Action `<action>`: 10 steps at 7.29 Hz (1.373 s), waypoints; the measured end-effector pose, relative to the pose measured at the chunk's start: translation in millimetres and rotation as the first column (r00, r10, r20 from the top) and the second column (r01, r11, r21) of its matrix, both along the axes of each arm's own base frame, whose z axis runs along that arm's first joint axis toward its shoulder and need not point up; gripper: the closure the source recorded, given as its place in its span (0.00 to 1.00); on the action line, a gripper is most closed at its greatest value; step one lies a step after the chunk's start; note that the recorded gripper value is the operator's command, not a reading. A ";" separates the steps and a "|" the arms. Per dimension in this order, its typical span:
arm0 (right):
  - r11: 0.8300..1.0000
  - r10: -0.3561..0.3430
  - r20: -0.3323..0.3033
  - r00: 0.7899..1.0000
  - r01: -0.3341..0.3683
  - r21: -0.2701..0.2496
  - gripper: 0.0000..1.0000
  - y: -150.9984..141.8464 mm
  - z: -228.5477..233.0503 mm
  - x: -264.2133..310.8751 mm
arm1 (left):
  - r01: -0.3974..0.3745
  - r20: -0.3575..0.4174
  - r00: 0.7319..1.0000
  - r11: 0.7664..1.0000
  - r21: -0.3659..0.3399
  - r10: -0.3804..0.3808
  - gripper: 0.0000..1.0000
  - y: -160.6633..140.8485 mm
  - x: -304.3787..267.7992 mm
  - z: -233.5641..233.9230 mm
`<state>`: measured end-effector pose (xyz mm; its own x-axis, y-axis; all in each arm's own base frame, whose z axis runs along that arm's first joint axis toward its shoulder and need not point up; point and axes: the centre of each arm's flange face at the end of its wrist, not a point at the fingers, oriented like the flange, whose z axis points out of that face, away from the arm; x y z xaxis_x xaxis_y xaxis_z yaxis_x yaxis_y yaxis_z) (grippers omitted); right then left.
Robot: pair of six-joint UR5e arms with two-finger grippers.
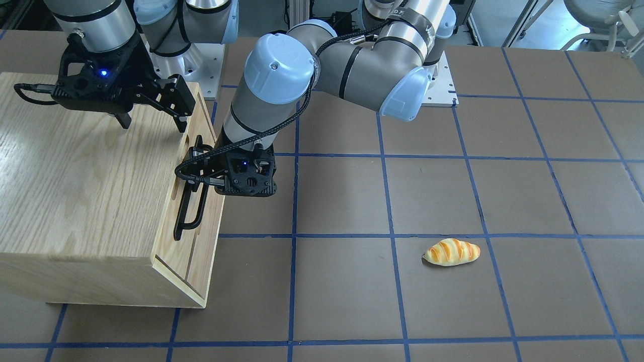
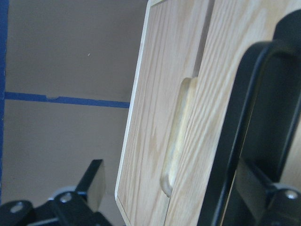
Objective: Open upper drawer
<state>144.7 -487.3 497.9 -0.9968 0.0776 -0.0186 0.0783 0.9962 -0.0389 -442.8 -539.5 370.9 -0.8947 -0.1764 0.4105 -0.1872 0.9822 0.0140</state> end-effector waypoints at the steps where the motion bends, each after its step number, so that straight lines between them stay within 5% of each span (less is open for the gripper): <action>1: 1.000 0.000 0.000 1.000 0.000 0.000 0.00 0.0 0.0 0.0 | -0.002 0.001 1.000 1.000 0.003 0.002 0.00 -0.5 0.0 -1.7; 10: 1.000 0.000 0.000 1.000 0.000 0.000 0.00 0.0 0.0 0.0 | 0.004 0.050 0.999 1.000 -0.021 -0.002 0.00 -4.1 5.6 -4.3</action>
<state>144.7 -487.3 497.8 -0.9968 0.0776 -0.0189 0.0783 0.9962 -0.0387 -437.2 -543.6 366.6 -0.9146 -0.1656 0.3689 -0.1842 0.9828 -0.0155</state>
